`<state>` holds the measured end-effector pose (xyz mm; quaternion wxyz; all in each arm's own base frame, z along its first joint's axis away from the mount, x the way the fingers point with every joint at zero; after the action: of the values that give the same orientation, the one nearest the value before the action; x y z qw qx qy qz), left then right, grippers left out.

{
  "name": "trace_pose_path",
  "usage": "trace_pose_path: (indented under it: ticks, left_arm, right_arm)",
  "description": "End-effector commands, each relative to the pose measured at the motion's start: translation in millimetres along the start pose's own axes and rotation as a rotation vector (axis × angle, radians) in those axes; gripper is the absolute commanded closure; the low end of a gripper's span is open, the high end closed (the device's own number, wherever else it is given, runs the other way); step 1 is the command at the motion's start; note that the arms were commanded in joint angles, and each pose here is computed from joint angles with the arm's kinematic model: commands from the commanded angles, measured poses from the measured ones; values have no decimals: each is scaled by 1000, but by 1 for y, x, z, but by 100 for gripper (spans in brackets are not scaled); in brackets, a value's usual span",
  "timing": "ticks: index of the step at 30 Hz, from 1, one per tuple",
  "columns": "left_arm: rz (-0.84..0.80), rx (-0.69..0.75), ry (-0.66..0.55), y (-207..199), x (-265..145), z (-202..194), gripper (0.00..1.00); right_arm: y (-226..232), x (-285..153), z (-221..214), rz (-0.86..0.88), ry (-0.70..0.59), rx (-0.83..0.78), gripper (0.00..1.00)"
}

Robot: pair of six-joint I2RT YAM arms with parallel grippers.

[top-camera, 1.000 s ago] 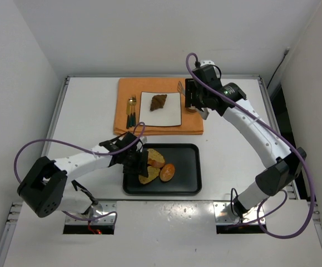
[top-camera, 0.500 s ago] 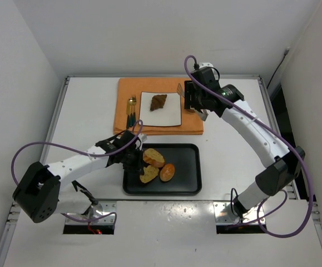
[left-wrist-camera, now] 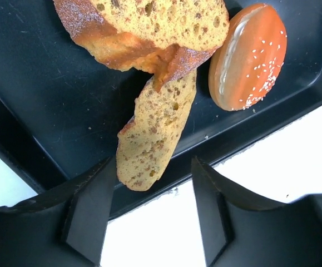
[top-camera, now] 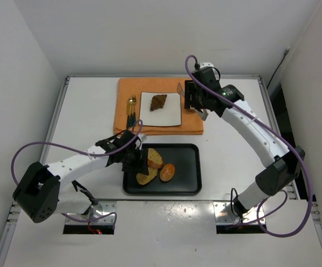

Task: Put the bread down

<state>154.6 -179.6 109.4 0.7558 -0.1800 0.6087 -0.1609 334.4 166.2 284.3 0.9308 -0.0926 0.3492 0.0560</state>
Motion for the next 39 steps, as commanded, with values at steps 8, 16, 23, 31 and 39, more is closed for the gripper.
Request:
trace_pose_path:
  ticks: [8, 16, 23, 31, 39]
  left_arm:
    - [-10, 19, -109, -19, -27, 22, 25]
    - [164, -203, -349, 19, -66, 54, 25]
    - [99, -413, -470, 59, -99, 86, 14]
    - [97, -360, -416, 59, -93, 92, 12]
    - [115, -399, -428, 67, -94, 93, 12]
  right_arm:
    - [-1, -3, 12, 10, -61, 34, 32]
    - [-2, -3, 12, 1, -62, 34, 32]
    - [0, -3, 7, 41, -46, 36, 32]
    - [40, -4, -22, 330, 67, -68, 33]
    - [76, -44, -91, 604, 272, -266, 33]
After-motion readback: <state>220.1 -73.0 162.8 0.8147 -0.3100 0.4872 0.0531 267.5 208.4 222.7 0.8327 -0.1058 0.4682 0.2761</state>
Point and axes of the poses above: each gripper's point midway between its finger pads, its own x axis out along the fingers, its own y axis along the line the jaws close on, z = x × y, the point moved 6 cm from there along -x, back along the fingers, and after that the axes turned 12 degrees about -x, right-handed, at the moved point
